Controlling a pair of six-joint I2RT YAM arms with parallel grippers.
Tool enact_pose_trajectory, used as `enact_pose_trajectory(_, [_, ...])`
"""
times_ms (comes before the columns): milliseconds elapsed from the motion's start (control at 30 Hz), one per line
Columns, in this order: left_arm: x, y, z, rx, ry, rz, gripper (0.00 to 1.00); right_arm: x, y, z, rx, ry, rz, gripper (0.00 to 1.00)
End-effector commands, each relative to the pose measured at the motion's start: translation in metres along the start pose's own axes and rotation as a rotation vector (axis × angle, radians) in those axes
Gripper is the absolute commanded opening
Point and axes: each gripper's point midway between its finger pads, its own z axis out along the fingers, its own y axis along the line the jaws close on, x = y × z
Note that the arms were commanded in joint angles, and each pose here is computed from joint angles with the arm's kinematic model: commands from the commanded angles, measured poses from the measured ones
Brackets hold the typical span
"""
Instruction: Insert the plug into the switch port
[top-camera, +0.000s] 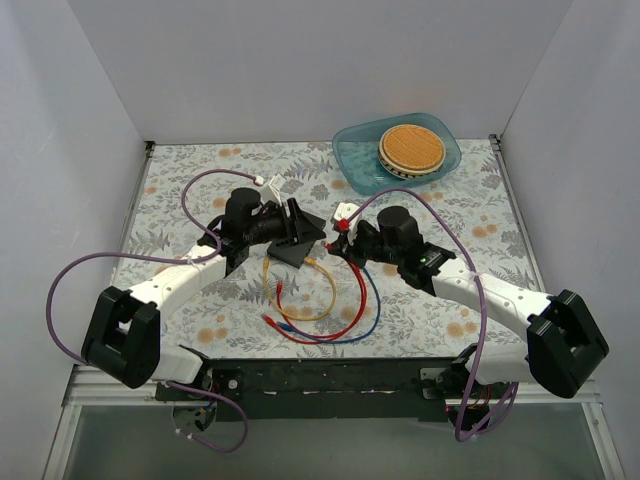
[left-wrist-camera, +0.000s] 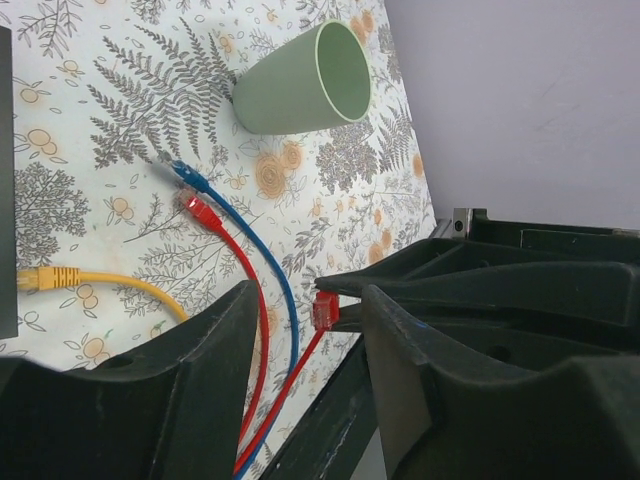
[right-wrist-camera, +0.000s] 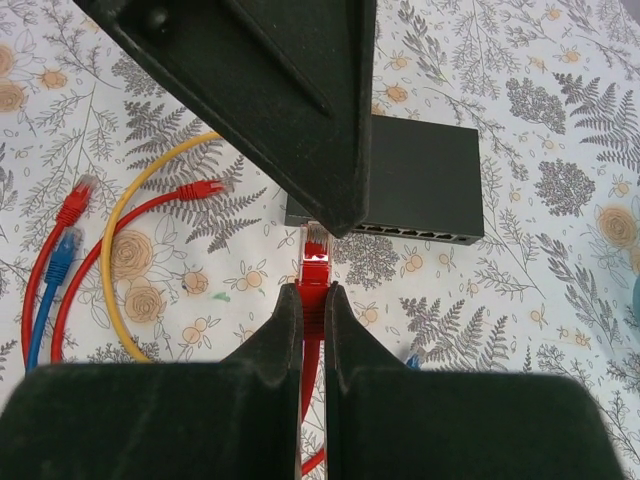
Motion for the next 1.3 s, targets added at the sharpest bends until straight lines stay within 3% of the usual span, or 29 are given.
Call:
enact_pose_trajectory(0, [-0.011,-0.017,0.002,0.03,-0.023,0.052,0.44,-0.035,-0.001,-0.002,-0.021,-0.086,-0.03,0.01])
enact_pose_trajectory(233, [-0.021,-0.024,-0.015,0.024,-0.133,0.104,0.47,-0.035,0.015,0.0,-0.133,-0.061,-0.019,0.01])
enact_pose_trajectory(533, [-0.025,-0.06,-0.052,0.168,-0.269,0.252,0.49,-0.05,0.041,-0.012,-0.383,-0.106,0.013,0.01])
enact_pose_trajectory(933, [0.008,-0.079,-0.059,0.341,-0.159,0.392,0.34,-0.07,0.054,-0.036,-0.579,-0.194,0.059,0.01])
enact_pose_trajectory(1267, [0.025,-0.094,-0.062,0.415,-0.12,0.466,0.32,-0.078,0.055,-0.042,-0.596,-0.211,0.064,0.01])
